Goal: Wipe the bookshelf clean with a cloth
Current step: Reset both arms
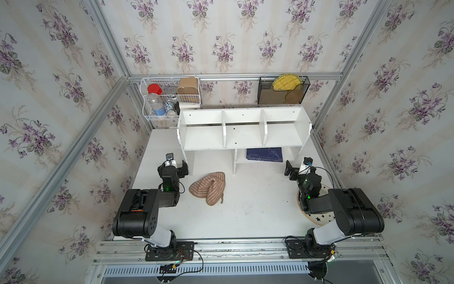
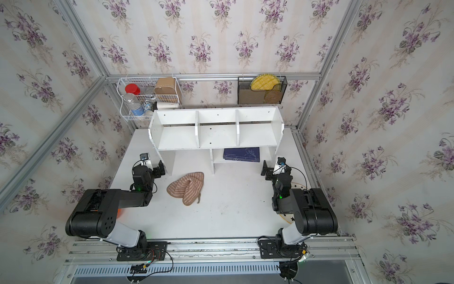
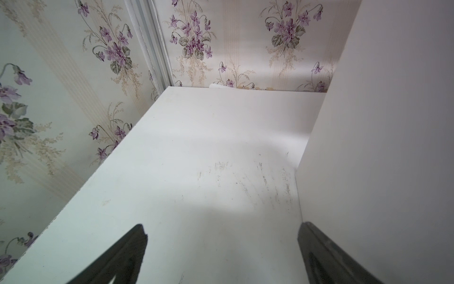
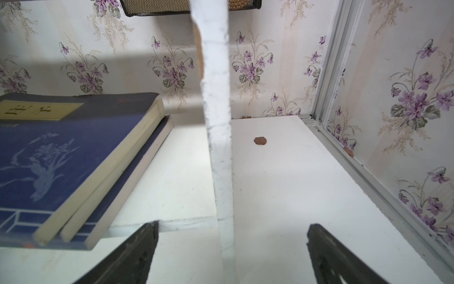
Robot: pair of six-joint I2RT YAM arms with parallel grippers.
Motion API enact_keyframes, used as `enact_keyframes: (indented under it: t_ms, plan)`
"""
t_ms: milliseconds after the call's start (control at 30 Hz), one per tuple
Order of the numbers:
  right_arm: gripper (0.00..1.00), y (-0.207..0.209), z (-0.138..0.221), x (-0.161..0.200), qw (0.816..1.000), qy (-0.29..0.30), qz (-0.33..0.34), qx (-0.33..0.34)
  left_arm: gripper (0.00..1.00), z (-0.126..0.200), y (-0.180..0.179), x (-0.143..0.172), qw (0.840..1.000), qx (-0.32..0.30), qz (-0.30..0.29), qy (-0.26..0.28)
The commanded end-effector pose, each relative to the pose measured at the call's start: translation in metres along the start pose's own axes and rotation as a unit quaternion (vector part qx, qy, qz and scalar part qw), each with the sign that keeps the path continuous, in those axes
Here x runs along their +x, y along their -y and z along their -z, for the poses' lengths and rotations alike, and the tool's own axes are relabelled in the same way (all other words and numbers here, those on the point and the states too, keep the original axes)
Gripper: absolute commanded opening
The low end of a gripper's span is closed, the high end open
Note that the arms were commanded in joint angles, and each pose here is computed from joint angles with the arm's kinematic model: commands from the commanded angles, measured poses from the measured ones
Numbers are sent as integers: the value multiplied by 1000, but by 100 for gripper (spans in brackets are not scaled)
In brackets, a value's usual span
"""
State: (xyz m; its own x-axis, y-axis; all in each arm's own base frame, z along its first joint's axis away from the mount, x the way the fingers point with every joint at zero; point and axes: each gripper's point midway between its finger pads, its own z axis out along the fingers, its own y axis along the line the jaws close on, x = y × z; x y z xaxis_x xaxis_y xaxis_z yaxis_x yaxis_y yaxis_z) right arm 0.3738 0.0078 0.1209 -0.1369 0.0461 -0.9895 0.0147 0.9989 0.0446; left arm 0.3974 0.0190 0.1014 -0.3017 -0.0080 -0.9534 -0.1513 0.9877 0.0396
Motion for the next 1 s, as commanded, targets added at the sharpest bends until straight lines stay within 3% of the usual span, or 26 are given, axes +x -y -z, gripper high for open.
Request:
enact_keyframes:
  t_ms: [0, 967]
  plan:
    - [100, -2, -1, -4, 1000, 7, 1, -4, 99, 0, 14, 5, 999, 35, -20, -11]
    - [100, -1, -1, -3, 1000, 6, -1, -7, 99, 0, 14, 5, 999, 35, -20, -10]
